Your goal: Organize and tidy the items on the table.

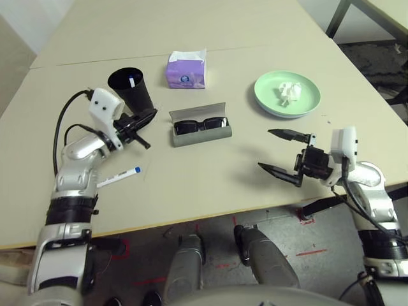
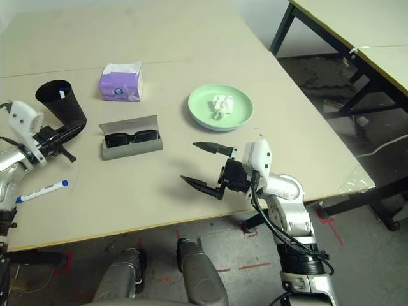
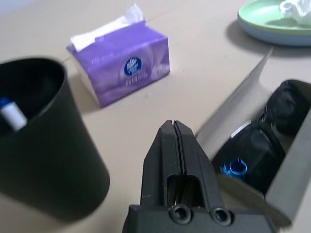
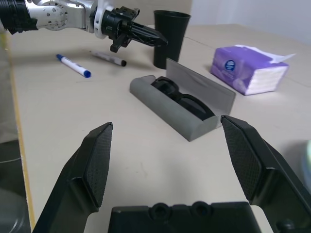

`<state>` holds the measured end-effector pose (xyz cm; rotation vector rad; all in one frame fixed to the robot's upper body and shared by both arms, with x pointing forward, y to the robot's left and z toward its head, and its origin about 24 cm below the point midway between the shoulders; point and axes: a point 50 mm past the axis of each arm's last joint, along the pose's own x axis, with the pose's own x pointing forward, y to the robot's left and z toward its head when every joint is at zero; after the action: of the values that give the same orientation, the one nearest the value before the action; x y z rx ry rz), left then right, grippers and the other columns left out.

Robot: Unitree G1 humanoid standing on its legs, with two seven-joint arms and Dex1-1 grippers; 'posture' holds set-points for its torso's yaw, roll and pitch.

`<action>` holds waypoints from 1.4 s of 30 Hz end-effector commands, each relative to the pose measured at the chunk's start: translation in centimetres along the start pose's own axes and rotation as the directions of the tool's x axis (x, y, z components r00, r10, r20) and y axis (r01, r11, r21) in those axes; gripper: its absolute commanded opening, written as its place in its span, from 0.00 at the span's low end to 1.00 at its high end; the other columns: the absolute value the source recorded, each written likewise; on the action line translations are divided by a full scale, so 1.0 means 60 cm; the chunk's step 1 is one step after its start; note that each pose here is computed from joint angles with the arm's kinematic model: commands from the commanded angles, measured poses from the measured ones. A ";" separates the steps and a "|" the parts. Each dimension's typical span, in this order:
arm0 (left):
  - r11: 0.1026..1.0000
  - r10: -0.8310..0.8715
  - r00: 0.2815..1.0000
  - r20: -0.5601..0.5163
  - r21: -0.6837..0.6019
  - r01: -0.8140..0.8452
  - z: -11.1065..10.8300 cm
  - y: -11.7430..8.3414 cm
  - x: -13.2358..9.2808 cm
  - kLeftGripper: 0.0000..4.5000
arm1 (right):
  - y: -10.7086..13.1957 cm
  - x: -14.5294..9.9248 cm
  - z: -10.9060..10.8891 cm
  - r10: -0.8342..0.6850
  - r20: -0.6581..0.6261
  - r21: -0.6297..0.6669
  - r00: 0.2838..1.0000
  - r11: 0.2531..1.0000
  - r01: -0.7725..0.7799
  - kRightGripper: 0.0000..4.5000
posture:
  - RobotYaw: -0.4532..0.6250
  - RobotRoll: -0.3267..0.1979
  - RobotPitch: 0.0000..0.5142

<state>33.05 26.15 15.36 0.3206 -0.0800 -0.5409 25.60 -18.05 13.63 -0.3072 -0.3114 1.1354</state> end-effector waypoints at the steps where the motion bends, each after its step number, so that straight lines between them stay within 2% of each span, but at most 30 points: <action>1: 1.000 0.015 1.000 -0.024 -0.015 -0.015 -0.010 0.001 0.008 0.01 | 0.007 0.000 0.004 0.011 -0.019 -0.016 1.000 1.000 -0.011 1.00 | 0.19 0.62 0.36; 9: 0.990 0.077 0.997 -0.015 -0.120 -0.079 -0.013 0.001 0.023 0.01 | 0.005 -0.003 0.010 -0.002 -0.032 -0.031 0.999 1.000 0.001 1.00 | 0.18 0.62 0.35; 18: 0.981 0.108 0.993 -0.037 -0.161 -0.113 -0.020 -0.004 0.032 0.01 | 0.005 -0.001 0.013 0.004 -0.043 -0.042 0.999 0.999 -0.006 1.00 | 0.18 0.62 0.33; 32: 0.966 0.198 0.976 -0.095 -0.147 -0.211 -0.032 0.019 0.025 0.01 | 0.004 -0.001 0.018 -0.005 -0.056 -0.058 0.998 0.998 0.002 1.00 | 0.18 0.62 0.31; 42: 0.976 0.159 0.981 -0.113 -0.129 -0.173 -0.045 0.002 0.043 0.01 | -0.002 0.003 0.024 0.000 -0.065 -0.072 0.998 0.997 -0.005 1.00 | 0.18 0.62 0.30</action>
<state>35.67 25.86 13.35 0.1945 0.0124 -0.3527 25.30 -18.14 14.80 -0.3865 -0.2970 1.1005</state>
